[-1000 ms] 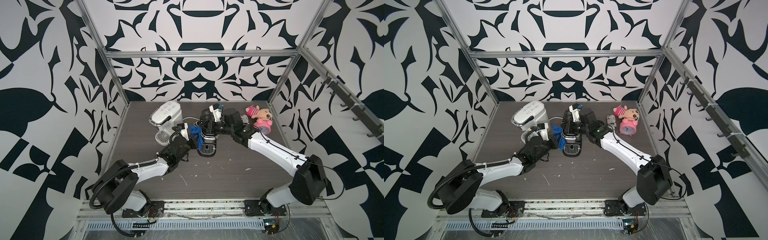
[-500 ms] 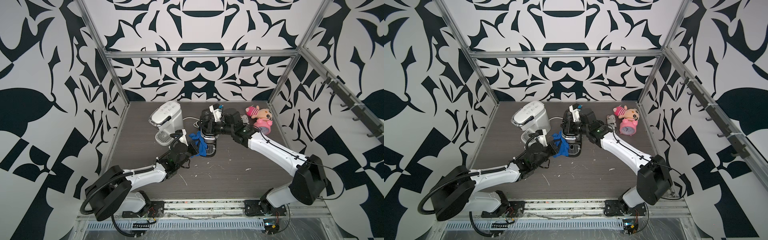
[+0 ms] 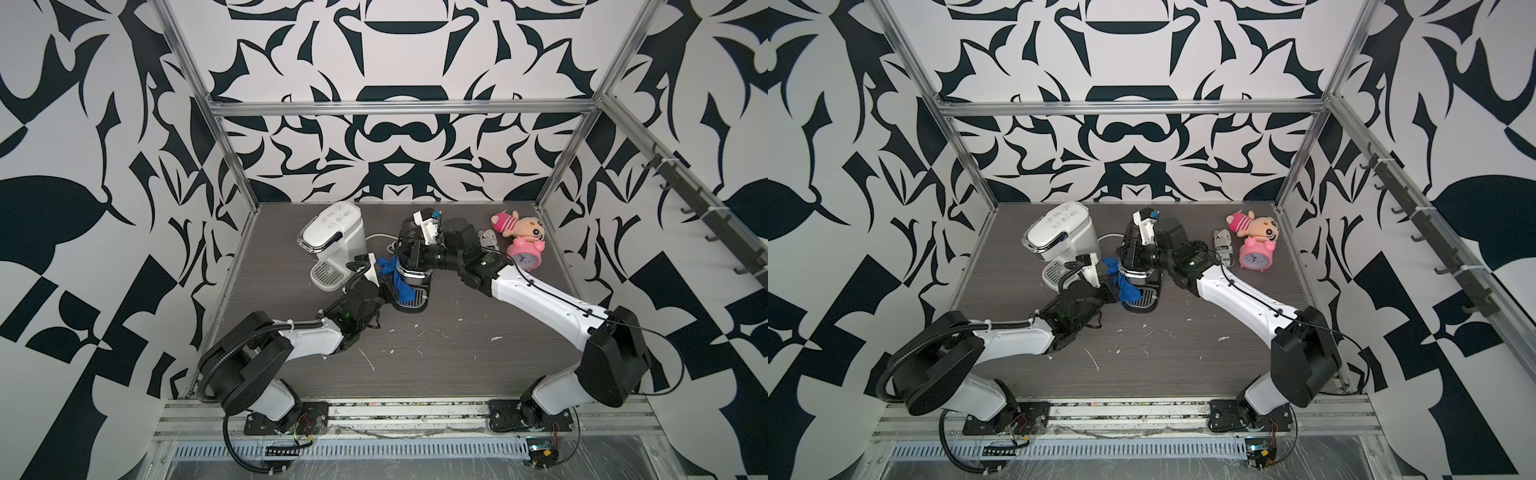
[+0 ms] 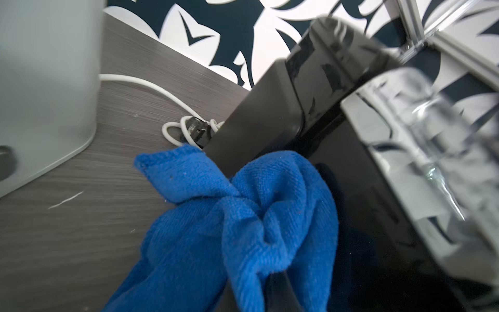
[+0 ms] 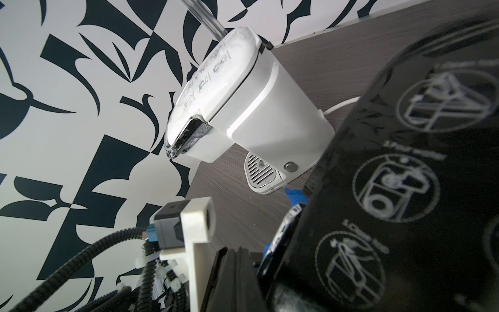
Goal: Wipe the surface of a coffee machine
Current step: Wipe the dirt from the surface of the coffee machine.
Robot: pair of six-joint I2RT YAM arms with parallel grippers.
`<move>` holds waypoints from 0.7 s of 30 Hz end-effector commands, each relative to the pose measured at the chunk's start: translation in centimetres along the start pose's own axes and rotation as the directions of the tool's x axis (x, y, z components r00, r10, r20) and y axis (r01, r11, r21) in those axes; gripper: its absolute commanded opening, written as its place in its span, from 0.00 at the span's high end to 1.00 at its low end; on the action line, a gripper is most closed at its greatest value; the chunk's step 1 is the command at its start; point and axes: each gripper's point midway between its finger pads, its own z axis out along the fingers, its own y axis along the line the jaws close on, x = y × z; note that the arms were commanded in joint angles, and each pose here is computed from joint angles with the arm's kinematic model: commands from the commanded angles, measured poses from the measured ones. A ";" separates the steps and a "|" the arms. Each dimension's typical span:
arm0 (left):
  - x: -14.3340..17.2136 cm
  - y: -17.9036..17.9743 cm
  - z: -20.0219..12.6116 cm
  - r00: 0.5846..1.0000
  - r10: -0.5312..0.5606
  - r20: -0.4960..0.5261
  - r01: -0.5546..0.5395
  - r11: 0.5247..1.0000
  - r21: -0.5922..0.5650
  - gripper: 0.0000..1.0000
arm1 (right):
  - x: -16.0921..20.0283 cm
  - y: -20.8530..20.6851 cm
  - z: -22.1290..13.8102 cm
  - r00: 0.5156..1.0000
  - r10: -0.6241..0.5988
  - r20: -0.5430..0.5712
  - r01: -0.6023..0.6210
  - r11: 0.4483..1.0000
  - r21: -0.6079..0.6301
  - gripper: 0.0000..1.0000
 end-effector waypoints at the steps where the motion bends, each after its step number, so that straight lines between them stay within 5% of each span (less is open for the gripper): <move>1: -1.8 -2.9 0.5 0.996 0.065 0.056 -0.073 0.986 0.147 1.00 | 8.5 -8.1 1.3 0.959 0.167 -0.231 -0.105 0.960 0.258 1.00; 13: -2.7 -2.4 1.3 0.980 0.185 0.073 -0.196 0.964 0.179 1.00 | 9.8 -8.9 0.6 0.953 0.168 -0.251 -0.095 0.955 0.281 1.00; 21: 1.5 -0.7 3.8 0.991 0.134 -0.006 -0.129 0.968 0.217 1.00 | 9.5 -8.8 0.6 0.954 0.156 -0.255 -0.081 0.956 0.282 1.00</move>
